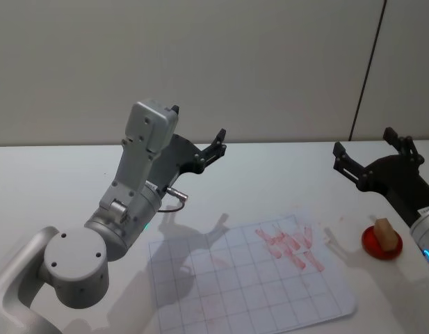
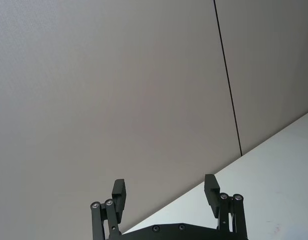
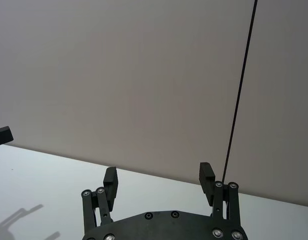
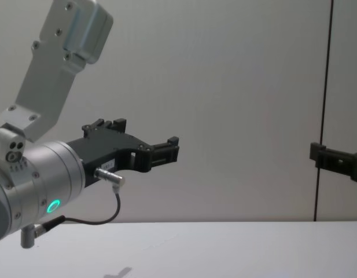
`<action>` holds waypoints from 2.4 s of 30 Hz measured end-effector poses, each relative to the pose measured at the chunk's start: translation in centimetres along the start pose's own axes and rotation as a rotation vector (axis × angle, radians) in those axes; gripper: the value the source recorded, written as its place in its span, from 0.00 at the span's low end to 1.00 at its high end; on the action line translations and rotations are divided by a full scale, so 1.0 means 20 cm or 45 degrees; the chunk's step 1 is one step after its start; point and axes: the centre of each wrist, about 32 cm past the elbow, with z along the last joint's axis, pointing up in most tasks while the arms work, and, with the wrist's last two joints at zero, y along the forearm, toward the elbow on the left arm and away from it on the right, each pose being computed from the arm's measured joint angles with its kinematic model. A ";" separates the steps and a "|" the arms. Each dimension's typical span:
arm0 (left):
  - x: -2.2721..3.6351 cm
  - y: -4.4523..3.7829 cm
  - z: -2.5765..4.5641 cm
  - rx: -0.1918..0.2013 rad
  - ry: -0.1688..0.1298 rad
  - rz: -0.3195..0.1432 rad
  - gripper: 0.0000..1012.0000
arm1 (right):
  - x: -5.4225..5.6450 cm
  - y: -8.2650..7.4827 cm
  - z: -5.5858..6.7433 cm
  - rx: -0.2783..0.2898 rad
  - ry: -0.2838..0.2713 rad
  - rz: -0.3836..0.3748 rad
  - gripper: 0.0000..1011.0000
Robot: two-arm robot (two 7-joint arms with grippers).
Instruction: Use the one hand to pick up the stamp and affix it onto the A4 paper.
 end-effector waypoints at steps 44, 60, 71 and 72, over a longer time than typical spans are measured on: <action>0.000 0.000 0.000 0.000 0.000 0.000 0.99 | -0.02 -0.01 0.03 -0.066 -0.003 -0.043 0.99; 0.000 0.000 0.000 0.000 0.000 0.000 0.99 | 0.00 -0.08 0.09 -0.308 -0.047 -0.185 0.99; 0.000 0.000 0.000 0.000 0.000 0.000 0.99 | 0.02 -0.12 0.07 -0.444 -0.059 -0.220 0.99; 0.000 0.000 0.000 0.000 0.000 0.000 0.99 | 0.02 -0.11 0.06 -0.461 -0.060 -0.223 0.99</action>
